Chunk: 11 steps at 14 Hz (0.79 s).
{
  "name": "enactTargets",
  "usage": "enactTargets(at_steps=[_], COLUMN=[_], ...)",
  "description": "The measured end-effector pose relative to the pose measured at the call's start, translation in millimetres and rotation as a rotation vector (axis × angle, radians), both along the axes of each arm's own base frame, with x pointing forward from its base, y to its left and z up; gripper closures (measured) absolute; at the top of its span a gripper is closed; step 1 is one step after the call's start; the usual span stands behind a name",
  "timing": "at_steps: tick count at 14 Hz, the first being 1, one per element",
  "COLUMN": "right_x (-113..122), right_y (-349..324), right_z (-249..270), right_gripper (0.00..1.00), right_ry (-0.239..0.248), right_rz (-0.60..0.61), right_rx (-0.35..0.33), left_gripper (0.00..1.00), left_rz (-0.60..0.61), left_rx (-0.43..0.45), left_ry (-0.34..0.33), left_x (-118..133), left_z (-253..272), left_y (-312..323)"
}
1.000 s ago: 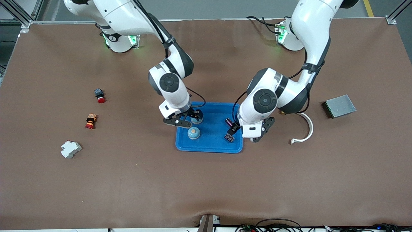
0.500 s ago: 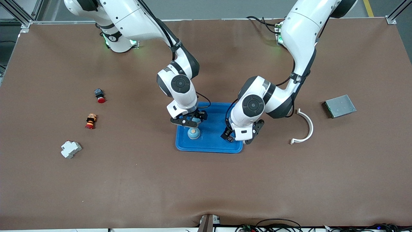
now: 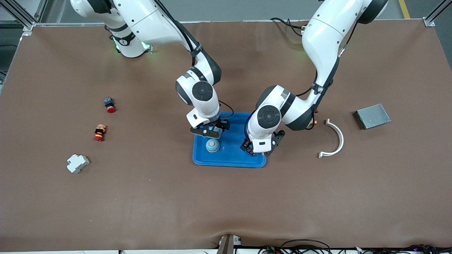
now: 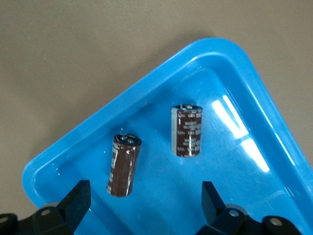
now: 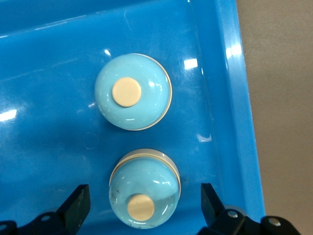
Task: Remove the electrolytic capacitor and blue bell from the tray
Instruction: 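Lower the right gripper over a bell while the left gripper lowers over a capacitor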
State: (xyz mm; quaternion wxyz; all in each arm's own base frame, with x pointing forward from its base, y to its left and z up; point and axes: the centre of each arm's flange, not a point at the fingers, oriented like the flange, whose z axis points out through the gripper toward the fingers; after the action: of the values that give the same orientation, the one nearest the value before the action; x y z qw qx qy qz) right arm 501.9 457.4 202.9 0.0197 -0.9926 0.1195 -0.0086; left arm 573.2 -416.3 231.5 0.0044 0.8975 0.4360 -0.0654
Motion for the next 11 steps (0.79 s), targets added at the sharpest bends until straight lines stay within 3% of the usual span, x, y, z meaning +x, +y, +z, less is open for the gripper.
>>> enactTargets(at_steps=[4, 5, 7, 8, 11], right_x=[-1.7, -2.6, -3.1, -1.9, -3.3], right_y=[3.3, 5.0, 7.4, 8.4, 13.0], right_z=[-8.9, -10.9, -13.1, -11.1, -10.5], right_gripper=[0.04, 0.10, 0.32, 0.36, 0.36], right_ry=[-0.015, -0.020, -0.026, -0.029, -0.032], right_rz=[0.022, 0.026, 0.029, 0.018, -0.006], right_rx=[-0.009, -0.006, -0.003, 0.000, 0.004], left_gripper=[0.00, 0.00, 0.00, 0.00, 0.00], left_rz=[0.002, 0.009, 0.009, 0.007, 0.007], left_rx=[0.013, 0.014, 0.019, 0.021, 0.021], left_ry=[0.015, 0.011, 0.005, 0.004, 0.002], left_x=[-1.8, -2.1, -4.7, -5.7, -5.7], left_z=[-17.1, -20.1, -26.5, -29.0, -30.6], left_y=[1.1, 0.1, -3.6, -4.8, -5.1])
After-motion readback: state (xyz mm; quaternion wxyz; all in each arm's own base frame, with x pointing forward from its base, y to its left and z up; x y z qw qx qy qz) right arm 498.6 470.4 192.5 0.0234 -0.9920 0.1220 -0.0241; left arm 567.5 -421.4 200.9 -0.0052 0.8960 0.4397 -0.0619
